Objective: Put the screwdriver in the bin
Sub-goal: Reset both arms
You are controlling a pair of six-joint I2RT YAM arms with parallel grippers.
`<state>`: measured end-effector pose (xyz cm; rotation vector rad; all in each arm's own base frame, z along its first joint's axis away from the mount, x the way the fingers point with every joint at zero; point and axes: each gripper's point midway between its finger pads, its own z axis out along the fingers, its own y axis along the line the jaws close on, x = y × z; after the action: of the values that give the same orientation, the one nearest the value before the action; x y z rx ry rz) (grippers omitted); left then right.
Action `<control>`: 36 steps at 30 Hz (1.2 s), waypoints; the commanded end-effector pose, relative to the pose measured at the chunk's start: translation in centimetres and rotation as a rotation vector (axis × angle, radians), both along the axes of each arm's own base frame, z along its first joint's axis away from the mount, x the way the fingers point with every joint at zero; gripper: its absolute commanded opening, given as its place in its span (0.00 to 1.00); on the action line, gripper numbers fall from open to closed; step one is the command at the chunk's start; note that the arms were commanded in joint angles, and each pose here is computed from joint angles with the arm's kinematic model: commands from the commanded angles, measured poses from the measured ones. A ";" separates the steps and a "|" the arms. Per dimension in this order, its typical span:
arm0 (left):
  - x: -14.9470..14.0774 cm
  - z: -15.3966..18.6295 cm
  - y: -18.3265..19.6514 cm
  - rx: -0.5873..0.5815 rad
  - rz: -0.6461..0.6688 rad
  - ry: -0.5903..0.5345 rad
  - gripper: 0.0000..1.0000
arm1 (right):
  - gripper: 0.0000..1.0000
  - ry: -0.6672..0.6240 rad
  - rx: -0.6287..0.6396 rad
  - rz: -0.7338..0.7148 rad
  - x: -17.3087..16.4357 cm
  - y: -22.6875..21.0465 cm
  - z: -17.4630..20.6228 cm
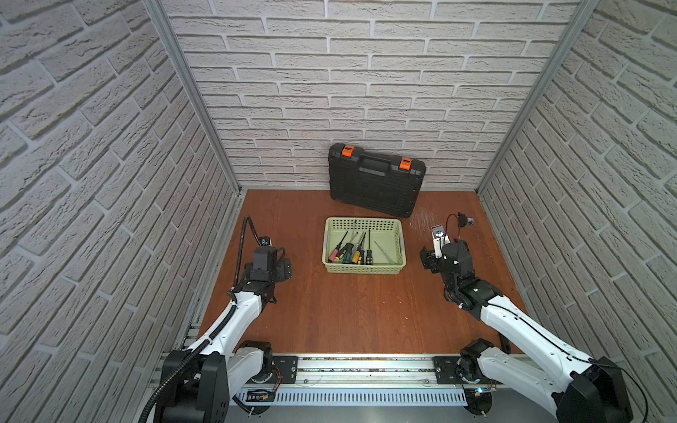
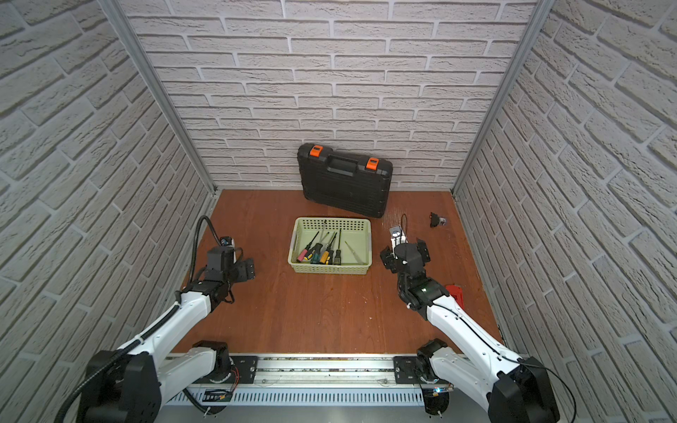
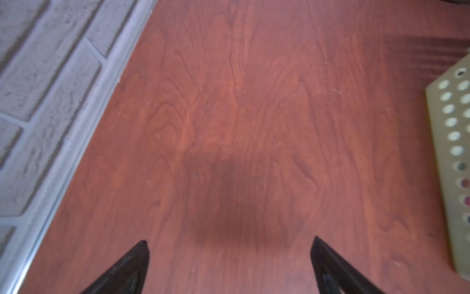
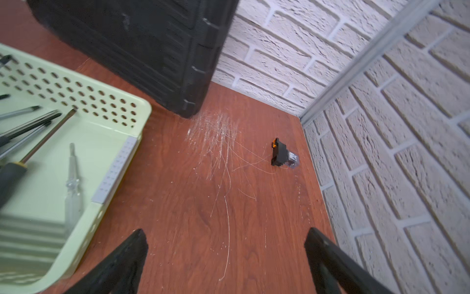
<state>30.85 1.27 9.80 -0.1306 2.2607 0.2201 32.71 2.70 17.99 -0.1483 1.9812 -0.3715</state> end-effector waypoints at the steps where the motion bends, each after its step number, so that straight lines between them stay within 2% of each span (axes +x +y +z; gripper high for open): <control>1: 2.7 3.5 1.4 0.118 0.004 -0.207 0.98 | 0.97 -0.174 0.107 0.024 2.1 0.1 1.7; 4: 3.1 2.6 2.1 0.086 0.026 -0.238 0.98 | 0.96 -0.151 0.119 0.016 2.9 -0.6 -0.2; 6: 3.6 2.5 2.1 0.078 0.011 -0.289 0.98 | 0.96 -0.146 0.148 0.013 3.3 -1.0 -1.4; 10: 5.2 1.8 1.9 0.086 -0.027 -0.310 0.98 | 0.94 -0.102 0.187 0.020 4.1 -1.1 -4.1; 16: 7.4 2.0 1.4 0.085 -0.081 -0.380 0.98 | 0.93 -0.146 0.230 0.035 4.2 -1.3 -6.5; 19: 7.9 0.4 1.7 0.077 -0.077 -0.379 0.98 | 0.92 -0.154 0.242 0.062 4.6 -1.0 -7.7; 22: 8.3 -0.5 2.1 0.061 -0.067 -0.375 0.98 | 1.00 -0.147 0.250 0.085 5.0 -0.7 -7.9; 25: 8.8 -0.8 2.3 0.010 -0.083 -0.346 0.98 | 1.00 -0.074 0.303 0.090 6.0 -1.1 -8.5; 36: 8.8 -0.9 2.5 0.000 -0.082 -0.342 0.98 | 1.00 -0.063 0.314 0.095 5.9 -1.2 -8.5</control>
<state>38.72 3.77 6.81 -0.0649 2.0022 0.1572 38.27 1.22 8.35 -0.0304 1.9725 -0.0267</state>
